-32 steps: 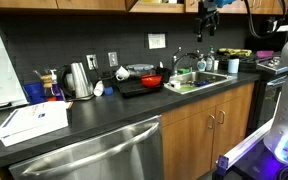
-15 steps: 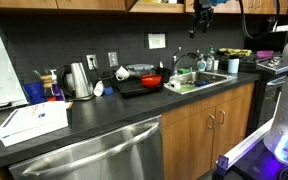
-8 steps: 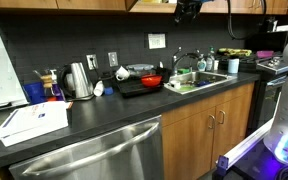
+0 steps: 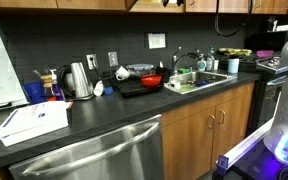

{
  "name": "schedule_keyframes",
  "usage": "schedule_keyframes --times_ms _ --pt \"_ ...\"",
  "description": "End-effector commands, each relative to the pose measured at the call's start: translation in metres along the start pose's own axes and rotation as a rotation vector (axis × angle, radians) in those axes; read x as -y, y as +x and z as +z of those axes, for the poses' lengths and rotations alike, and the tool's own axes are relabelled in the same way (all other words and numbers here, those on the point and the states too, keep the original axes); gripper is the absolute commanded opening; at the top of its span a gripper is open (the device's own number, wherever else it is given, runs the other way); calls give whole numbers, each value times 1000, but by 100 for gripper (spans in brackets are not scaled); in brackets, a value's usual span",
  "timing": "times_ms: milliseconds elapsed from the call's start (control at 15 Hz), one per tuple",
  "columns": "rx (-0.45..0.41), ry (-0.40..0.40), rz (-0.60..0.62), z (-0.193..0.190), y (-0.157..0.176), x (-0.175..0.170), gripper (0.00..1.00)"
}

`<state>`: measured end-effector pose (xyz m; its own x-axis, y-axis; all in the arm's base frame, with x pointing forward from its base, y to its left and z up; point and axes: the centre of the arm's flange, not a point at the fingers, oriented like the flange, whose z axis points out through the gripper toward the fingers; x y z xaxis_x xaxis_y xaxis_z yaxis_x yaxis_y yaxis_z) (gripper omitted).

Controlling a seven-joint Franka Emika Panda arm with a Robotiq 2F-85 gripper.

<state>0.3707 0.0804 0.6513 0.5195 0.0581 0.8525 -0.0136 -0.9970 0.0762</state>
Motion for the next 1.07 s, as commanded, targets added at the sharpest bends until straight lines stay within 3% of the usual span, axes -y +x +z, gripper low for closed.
schedule_keyframes --times_ms 0,267,600,1000 --pt "-135 3 54 0 26 3 100" --pt "-246 17 89 -8 42 23 100" --pt "-306 25 47 -4 58 47 100" --pt "-357 -40 61 9 102 7 100"
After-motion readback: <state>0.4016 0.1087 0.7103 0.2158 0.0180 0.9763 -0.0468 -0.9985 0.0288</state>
